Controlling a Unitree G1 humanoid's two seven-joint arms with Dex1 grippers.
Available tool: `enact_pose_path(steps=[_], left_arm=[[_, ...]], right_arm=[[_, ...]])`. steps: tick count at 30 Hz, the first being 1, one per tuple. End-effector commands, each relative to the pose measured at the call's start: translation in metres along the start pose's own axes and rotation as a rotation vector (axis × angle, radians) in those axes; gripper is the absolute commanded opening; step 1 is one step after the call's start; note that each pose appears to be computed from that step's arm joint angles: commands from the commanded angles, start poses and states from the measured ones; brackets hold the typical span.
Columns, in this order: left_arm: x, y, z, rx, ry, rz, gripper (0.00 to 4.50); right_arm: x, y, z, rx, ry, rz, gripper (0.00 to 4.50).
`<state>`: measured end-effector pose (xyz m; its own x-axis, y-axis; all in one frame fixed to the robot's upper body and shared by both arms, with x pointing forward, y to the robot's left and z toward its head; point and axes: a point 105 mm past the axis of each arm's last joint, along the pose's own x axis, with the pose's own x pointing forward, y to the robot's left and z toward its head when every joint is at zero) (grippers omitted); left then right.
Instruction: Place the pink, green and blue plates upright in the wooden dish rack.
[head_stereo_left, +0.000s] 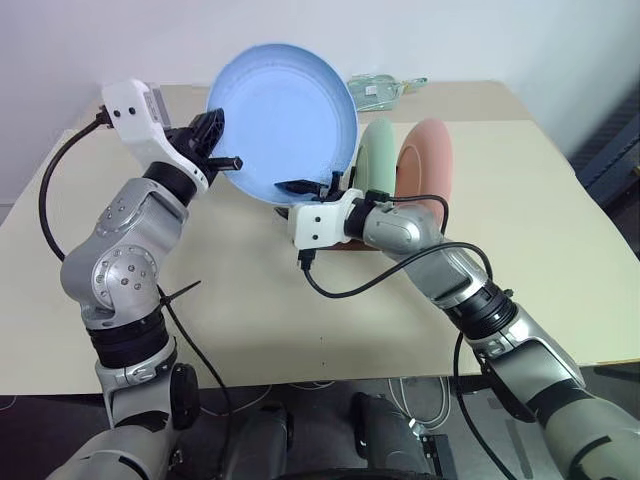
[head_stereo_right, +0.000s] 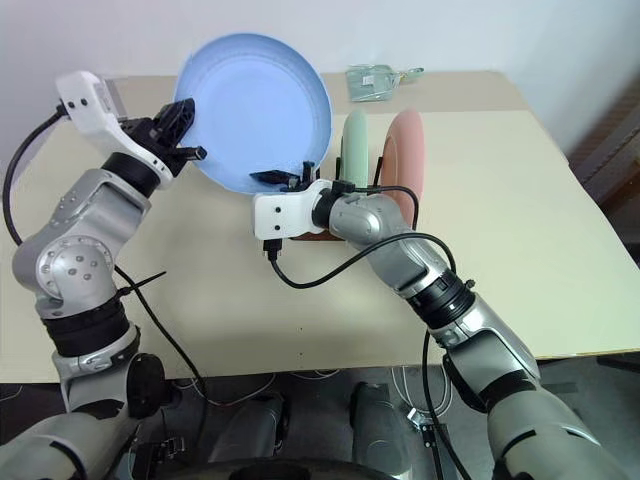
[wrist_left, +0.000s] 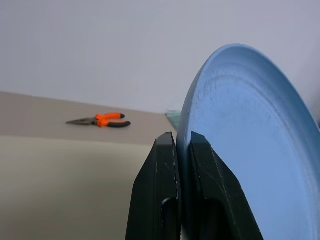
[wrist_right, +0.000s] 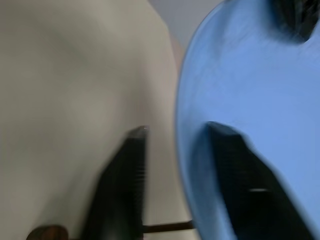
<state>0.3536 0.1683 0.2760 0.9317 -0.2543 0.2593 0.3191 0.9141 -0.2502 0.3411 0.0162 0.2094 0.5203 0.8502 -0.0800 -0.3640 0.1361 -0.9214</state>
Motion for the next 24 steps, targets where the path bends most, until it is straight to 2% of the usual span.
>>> enact_pose_path(steps=[1, 4, 6, 8, 11, 13, 14, 17, 19, 21, 24], left_arm=[[-0.009, -0.002, 0.026, -0.043, -0.114, -0.032, 0.75], [-0.012, 0.014, 0.045, -0.134, -0.217, 0.032, 2.02], [-0.02, 0.054, 0.063, -0.183, -0.321, 0.198, 3.05], [-0.031, 0.086, 0.074, -0.087, -0.366, 0.335, 3.05], [-0.041, 0.108, 0.065, 0.154, -0.31, 0.4, 3.05], [-0.042, 0.112, 0.051, 0.24, -0.259, 0.391, 3.05], [-0.042, 0.111, 0.036, 0.311, -0.202, 0.366, 3.05], [-0.044, 0.085, -0.041, 0.445, 0.03, 0.163, 3.05], [-0.052, 0.062, -0.077, 0.466, 0.122, 0.027, 3.05], [-0.061, 0.046, -0.103, 0.477, 0.194, -0.079, 3.05], [-0.071, 0.031, -0.123, 0.441, 0.238, -0.167, 3.05]], right_arm=[[-0.003, -0.02, 0.015, -0.045, -0.052, -0.077, 0.06], [-0.004, -0.027, 0.019, -0.056, -0.069, -0.118, 0.0], [-0.007, -0.04, 0.028, 0.016, -0.122, -0.185, 0.0], [-0.014, -0.056, 0.04, 0.148, -0.203, -0.26, 0.0], [-0.028, -0.075, 0.055, 0.41, -0.343, -0.336, 0.0], [-0.035, -0.079, 0.06, 0.541, -0.401, -0.346, 0.0], [-0.041, -0.083, 0.061, 0.672, -0.447, -0.365, 0.0], [-0.055, -0.082, 0.057, 1.105, -0.569, -0.384, 0.0], [-0.058, -0.077, 0.054, 1.283, -0.585, -0.391, 0.0], [-0.059, -0.075, 0.049, 1.425, -0.586, -0.419, 0.0], [-0.06, -0.073, 0.044, 1.565, -0.583, -0.447, 0.0]])
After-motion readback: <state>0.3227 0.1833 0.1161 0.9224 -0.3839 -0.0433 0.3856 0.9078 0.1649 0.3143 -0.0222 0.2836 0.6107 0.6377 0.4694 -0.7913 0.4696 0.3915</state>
